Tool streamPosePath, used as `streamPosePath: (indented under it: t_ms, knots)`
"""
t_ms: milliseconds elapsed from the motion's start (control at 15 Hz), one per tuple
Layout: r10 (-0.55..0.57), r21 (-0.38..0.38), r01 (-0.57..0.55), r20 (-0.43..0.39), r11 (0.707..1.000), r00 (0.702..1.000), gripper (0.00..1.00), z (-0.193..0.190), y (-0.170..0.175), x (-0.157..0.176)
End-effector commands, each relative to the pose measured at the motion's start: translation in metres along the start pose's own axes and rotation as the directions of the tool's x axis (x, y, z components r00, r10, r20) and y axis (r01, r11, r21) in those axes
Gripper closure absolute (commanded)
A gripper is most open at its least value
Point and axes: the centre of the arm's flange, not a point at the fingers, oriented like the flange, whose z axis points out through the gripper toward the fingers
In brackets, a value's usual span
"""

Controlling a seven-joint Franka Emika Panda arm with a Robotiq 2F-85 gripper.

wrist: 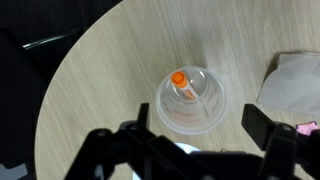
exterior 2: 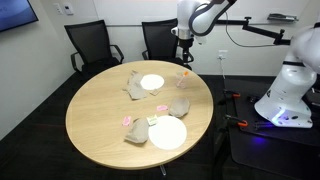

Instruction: Remove the orange marker from the cup

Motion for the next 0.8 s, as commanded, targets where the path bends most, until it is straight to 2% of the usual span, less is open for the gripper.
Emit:
streamPosePath:
  t_ms: [0,133,200,333,400,733]
  knots:
    - [-0.065,-0.008,0.065,0.002,0.998,0.998,0.32,0.021,0.007,0.008]
    - [-0.085,-0.009,0.085,0.013,0.996,0.996,0.48,0.029,0.006,0.012]
    - [-0.095,-0.008,0.095,0.018,0.995,0.995,0.51,0.032,0.007,0.013]
    - [-0.106,-0.009,0.106,0.027,0.994,0.994,0.52,0.036,0.007,0.019]
    - [-0.114,-0.01,0.115,0.031,0.993,0.993,0.48,0.037,0.008,0.021]
    - [-0.167,-0.003,0.167,0.052,0.986,0.985,0.46,0.045,0.008,0.036]
